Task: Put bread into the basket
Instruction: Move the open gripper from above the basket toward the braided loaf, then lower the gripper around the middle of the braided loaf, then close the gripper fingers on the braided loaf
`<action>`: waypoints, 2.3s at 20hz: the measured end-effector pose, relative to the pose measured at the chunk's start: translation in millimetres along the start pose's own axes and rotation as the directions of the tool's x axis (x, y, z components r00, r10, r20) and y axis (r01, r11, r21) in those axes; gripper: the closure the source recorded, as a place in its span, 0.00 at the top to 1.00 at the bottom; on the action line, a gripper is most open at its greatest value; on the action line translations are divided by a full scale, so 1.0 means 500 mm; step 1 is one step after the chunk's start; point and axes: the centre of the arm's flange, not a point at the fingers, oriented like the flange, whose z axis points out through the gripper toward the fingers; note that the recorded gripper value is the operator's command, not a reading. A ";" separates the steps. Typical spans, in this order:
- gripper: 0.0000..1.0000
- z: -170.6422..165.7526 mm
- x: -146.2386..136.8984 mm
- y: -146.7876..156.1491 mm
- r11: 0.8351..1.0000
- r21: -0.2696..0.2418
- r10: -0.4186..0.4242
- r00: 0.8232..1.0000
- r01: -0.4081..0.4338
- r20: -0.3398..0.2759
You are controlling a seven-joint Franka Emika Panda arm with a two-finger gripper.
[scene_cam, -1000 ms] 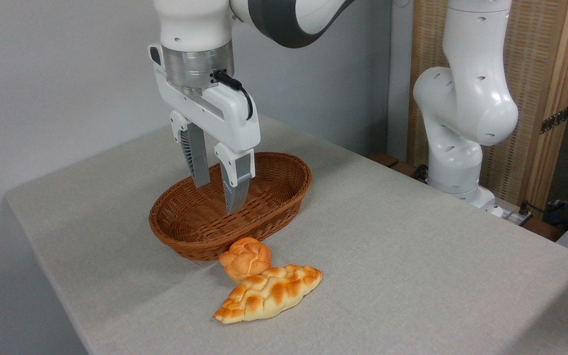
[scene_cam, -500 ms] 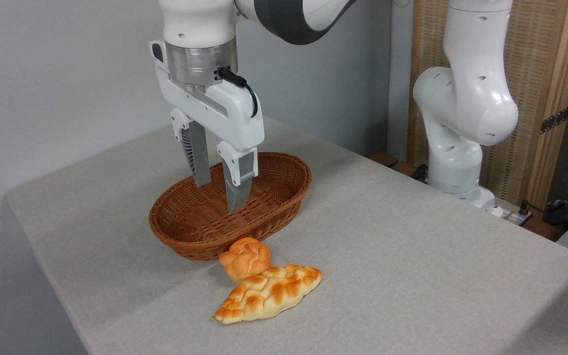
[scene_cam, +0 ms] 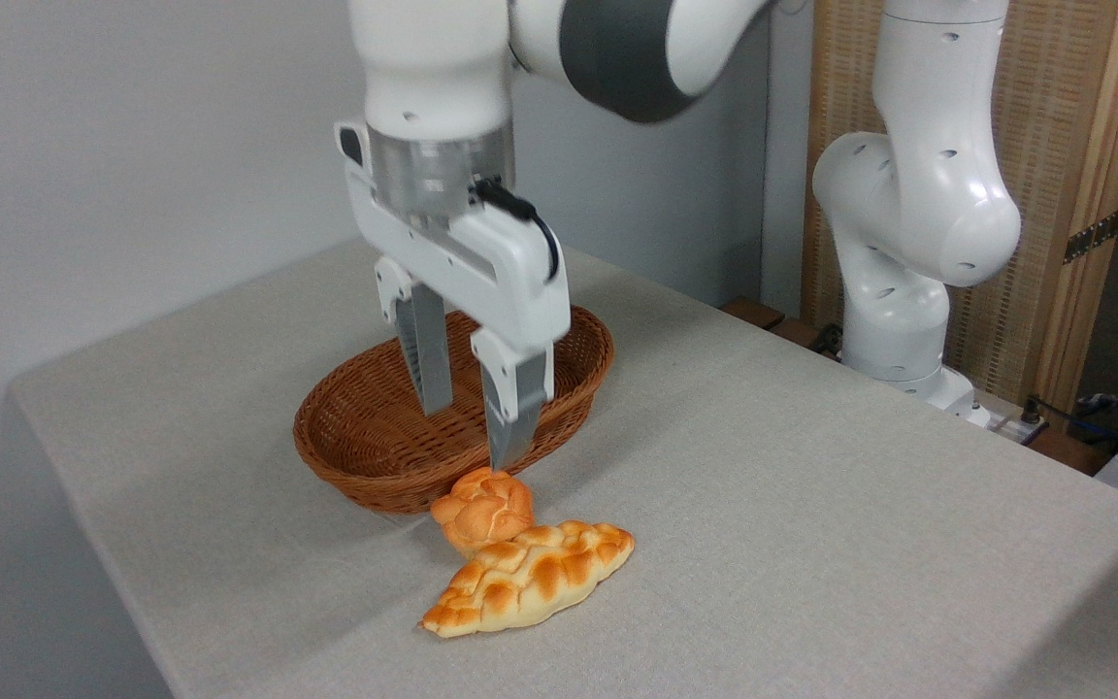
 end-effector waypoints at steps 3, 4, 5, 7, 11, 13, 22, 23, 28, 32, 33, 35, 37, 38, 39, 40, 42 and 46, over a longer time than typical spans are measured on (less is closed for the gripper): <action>1.00 0.044 -0.015 -0.023 0.999 0.043 -0.018 0.999 0.019 -0.032; 1.00 0.055 -0.020 -0.028 0.999 0.049 -0.019 0.999 0.021 -0.035; 1.00 0.076 -0.032 -0.037 0.998 0.055 -0.008 0.999 0.010 -0.033; 1.00 0.109 -0.057 -0.050 0.998 0.053 0.026 0.999 -0.025 -0.020; 1.00 0.153 -0.079 -0.053 0.998 0.031 0.058 0.998 -0.058 0.007; 1.00 0.169 -0.080 -0.053 0.998 0.026 0.061 0.998 -0.062 0.016; 0.98 0.230 -0.081 -0.057 0.997 0.019 0.079 0.996 -0.079 0.044; 0.89 0.234 -0.081 -0.058 0.997 0.018 0.078 0.996 -0.079 0.046; 0.36 0.237 -0.082 -0.060 0.995 0.017 0.094 0.994 -0.095 0.048; 0.18 0.235 -0.089 -0.067 0.991 0.017 0.129 0.990 -0.130 0.049; 0.18 0.235 -0.089 -0.066 0.991 0.016 0.131 0.990 -0.132 0.049; 0.19 0.236 -0.088 -0.066 0.991 0.016 0.133 0.990 -0.133 0.049; 0.19 0.236 -0.088 -0.065 0.991 0.016 0.134 0.990 -0.134 0.049; 0.19 0.236 -0.088 -0.065 0.991 0.016 0.134 0.990 -0.135 0.049; 0.19 0.236 -0.088 -0.065 0.991 0.016 0.134 0.990 -0.135 0.049; 0.19 0.236 -0.088 -0.065 0.991 0.016 0.134 0.990 -0.135 0.049; 0.18 0.236 -0.088 -0.065 0.991 0.016 0.134 0.990 -0.135 0.049; 0.18 0.235 -0.088 -0.065 0.991 0.016 0.134 0.990 -0.135 0.049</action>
